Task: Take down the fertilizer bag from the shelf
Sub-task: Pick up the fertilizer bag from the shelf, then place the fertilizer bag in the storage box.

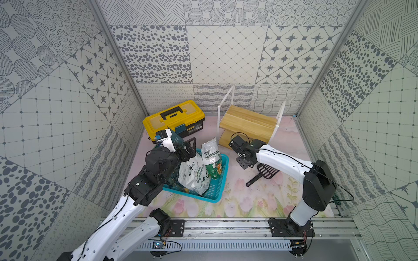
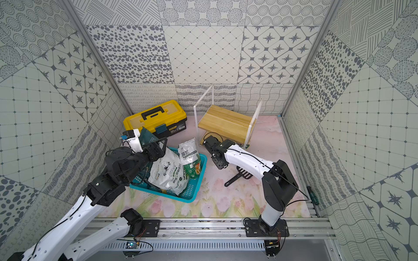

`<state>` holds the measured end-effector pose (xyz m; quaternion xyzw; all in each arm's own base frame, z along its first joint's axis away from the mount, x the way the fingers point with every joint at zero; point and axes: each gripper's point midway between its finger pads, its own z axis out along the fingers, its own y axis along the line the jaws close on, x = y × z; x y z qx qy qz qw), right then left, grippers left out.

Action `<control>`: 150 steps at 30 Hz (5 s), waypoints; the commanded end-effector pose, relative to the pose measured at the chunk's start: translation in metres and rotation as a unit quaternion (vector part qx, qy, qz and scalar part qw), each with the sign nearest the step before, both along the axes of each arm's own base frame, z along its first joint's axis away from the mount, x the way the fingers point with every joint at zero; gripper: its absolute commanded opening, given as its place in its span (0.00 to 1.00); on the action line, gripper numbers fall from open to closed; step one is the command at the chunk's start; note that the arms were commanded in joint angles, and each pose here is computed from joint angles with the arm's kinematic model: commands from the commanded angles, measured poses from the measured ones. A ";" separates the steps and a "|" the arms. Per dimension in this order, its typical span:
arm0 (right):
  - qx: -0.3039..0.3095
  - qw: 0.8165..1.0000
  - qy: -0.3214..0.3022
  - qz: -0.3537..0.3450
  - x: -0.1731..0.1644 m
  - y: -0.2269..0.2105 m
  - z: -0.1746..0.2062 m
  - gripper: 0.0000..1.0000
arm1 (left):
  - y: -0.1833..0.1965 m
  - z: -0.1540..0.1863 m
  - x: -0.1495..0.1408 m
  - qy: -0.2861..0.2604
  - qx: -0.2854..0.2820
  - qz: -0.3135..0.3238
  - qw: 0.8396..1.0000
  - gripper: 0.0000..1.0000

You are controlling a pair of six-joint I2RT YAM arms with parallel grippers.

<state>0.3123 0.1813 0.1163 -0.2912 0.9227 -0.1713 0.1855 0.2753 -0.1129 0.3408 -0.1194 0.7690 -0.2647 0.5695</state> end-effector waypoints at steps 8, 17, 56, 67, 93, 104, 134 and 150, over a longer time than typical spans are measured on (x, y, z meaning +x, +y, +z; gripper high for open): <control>-0.085 0.996 -0.007 0.006 0.032 -0.024 -0.023 0.59 | 0.004 -0.009 0.000 0.021 -0.016 0.011 1.000 1.00; -0.093 0.996 -0.006 0.010 0.056 -0.028 -0.040 0.59 | 0.006 -0.011 -0.002 0.023 -0.017 0.016 0.999 1.00; -0.157 0.986 -0.019 0.049 0.055 -0.007 -0.069 0.57 | 0.009 -0.010 -0.003 0.019 -0.017 0.019 0.999 1.00; -0.069 0.996 -0.055 0.024 0.049 0.002 -0.023 0.22 | 0.019 -0.004 -0.009 0.008 -0.013 0.034 0.999 1.00; 0.353 0.931 0.032 0.089 -0.071 0.074 0.153 0.00 | 0.041 0.052 0.005 -0.064 0.084 0.084 0.991 1.00; 0.470 0.871 0.078 0.118 -0.102 0.146 0.186 0.00 | 0.100 0.027 0.040 0.023 0.054 0.145 0.988 1.00; 0.451 0.867 0.174 -0.119 -0.116 0.175 0.038 0.00 | 0.128 -0.022 0.028 0.068 0.020 0.191 0.979 1.00; 0.435 0.899 -0.003 -0.050 -0.074 0.114 0.118 0.50 | 0.224 -0.028 -0.001 0.084 0.069 0.372 0.922 1.00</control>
